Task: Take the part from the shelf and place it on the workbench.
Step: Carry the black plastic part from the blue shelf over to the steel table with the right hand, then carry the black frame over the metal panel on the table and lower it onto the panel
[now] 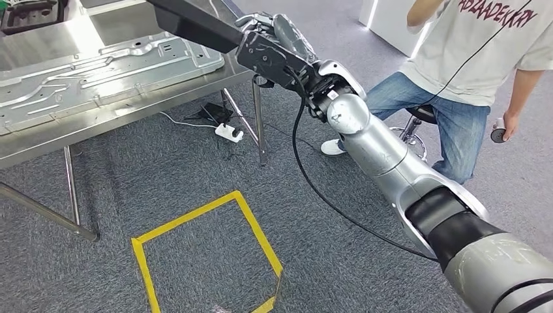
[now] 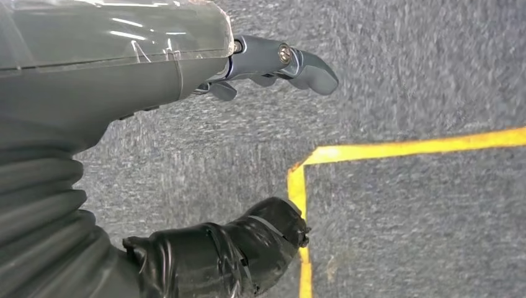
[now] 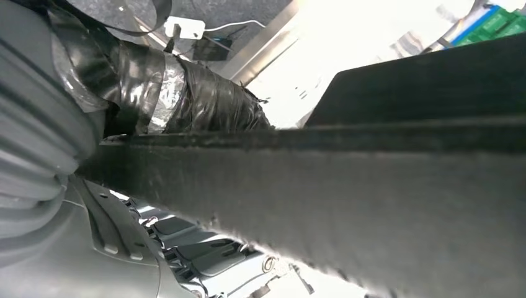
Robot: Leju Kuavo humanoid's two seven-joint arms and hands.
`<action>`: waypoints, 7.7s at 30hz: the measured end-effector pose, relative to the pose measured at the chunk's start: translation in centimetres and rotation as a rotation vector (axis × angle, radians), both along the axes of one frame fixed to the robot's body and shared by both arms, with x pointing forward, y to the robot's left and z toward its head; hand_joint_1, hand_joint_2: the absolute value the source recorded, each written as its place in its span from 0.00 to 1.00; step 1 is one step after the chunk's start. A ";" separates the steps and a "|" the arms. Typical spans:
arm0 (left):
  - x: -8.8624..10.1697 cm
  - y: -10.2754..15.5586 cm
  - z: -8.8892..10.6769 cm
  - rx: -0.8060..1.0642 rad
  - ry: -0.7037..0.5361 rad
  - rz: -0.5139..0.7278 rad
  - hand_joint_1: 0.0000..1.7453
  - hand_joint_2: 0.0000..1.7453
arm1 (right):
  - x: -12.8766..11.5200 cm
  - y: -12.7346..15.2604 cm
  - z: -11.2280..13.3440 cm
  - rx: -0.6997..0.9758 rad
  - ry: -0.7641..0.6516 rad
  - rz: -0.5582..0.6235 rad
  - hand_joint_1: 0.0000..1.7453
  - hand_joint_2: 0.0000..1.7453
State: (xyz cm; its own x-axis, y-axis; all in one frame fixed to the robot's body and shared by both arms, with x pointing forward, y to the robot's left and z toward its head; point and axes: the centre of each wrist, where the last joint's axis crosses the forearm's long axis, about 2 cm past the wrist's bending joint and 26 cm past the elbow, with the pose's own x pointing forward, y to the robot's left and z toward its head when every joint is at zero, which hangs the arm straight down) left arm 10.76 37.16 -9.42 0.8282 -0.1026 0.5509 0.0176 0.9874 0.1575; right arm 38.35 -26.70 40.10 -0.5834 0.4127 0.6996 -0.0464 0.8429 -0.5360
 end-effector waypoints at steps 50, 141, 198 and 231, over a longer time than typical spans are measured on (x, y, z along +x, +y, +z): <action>0.5 0.1 0.1 -0.001 -0.009 -0.004 0.00 1.00 | 0.0 -0.1 -0.2 -0.007 0.010 -0.010 1.00 1.00; 0.3 0.2 0.1 0.001 0.001 -0.004 0.00 1.00 | 0.0 -0.1 -0.4 -0.034 0.020 -0.017 1.00 1.00; 0.8 0.9 0.3 0.019 0.017 -0.016 0.00 1.00 | 4.9 -4.4 -9.3 -0.660 0.302 -0.397 1.00 1.00; 0.1 1.1 0.2 -0.055 0.004 -0.006 0.00 1.00 | 4.2 -10.6 -17.7 -0.752 0.524 -0.551 1.00 1.00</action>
